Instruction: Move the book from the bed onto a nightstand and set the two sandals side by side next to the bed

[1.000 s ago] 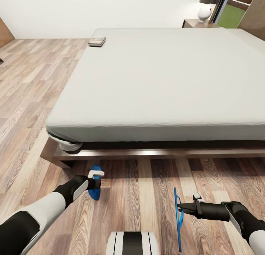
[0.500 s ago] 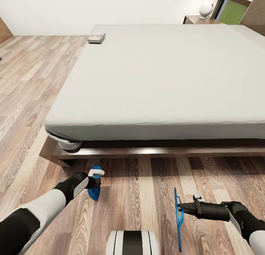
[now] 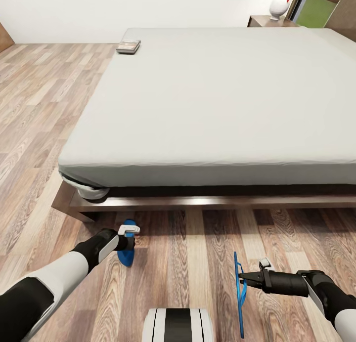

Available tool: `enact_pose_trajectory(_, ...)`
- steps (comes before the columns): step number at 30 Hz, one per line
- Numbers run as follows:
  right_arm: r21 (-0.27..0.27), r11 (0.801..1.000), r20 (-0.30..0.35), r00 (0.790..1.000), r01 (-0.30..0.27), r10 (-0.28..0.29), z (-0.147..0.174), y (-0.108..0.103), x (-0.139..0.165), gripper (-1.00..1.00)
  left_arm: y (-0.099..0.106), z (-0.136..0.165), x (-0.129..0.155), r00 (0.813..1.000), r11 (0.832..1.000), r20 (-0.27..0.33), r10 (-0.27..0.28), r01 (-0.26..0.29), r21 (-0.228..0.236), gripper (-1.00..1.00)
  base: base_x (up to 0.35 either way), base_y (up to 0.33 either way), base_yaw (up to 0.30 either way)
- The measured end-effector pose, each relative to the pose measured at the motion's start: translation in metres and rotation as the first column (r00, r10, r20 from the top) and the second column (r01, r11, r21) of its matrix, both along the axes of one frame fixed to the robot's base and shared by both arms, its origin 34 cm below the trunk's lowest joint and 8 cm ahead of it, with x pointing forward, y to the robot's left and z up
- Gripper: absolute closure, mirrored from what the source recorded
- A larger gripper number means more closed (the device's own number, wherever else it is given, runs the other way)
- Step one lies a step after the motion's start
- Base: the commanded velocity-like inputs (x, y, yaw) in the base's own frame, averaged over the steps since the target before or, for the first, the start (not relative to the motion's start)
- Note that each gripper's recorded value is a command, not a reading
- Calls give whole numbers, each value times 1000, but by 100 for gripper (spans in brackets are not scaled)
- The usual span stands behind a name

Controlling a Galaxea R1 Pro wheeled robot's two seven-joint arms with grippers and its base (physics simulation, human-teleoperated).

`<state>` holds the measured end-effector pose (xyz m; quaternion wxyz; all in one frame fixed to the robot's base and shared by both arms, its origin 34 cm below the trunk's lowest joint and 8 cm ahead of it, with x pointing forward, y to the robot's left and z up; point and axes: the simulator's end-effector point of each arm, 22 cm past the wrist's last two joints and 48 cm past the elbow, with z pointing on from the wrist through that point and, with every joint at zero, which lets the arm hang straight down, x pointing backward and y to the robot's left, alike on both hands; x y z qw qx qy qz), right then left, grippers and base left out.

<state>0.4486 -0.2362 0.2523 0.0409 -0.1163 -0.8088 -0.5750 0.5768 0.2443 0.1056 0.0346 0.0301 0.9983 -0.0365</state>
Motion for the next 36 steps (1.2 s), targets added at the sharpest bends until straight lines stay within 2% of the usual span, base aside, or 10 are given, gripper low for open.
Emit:
enact_pose_trajectory(5,0,1000,-21,1000,0,0,-8,0,-5,100,0,-10,-8,1000,1000,-18,0,0,1,100,0,0,0)
enact_pose_trajectory(35,-5,1000,-39,999,2,-2,-16,-3,-9,100,-1,-20,-10,1000,1000,-13,1,-1,-3,100,0,0,0)
enact_pose_trajectory(36,-4,1000,-39,999,2,-2,-16,-3,-9,100,-1,-20,-9,1000,1000,-13,1,-1,-3,-100,0,0,0)
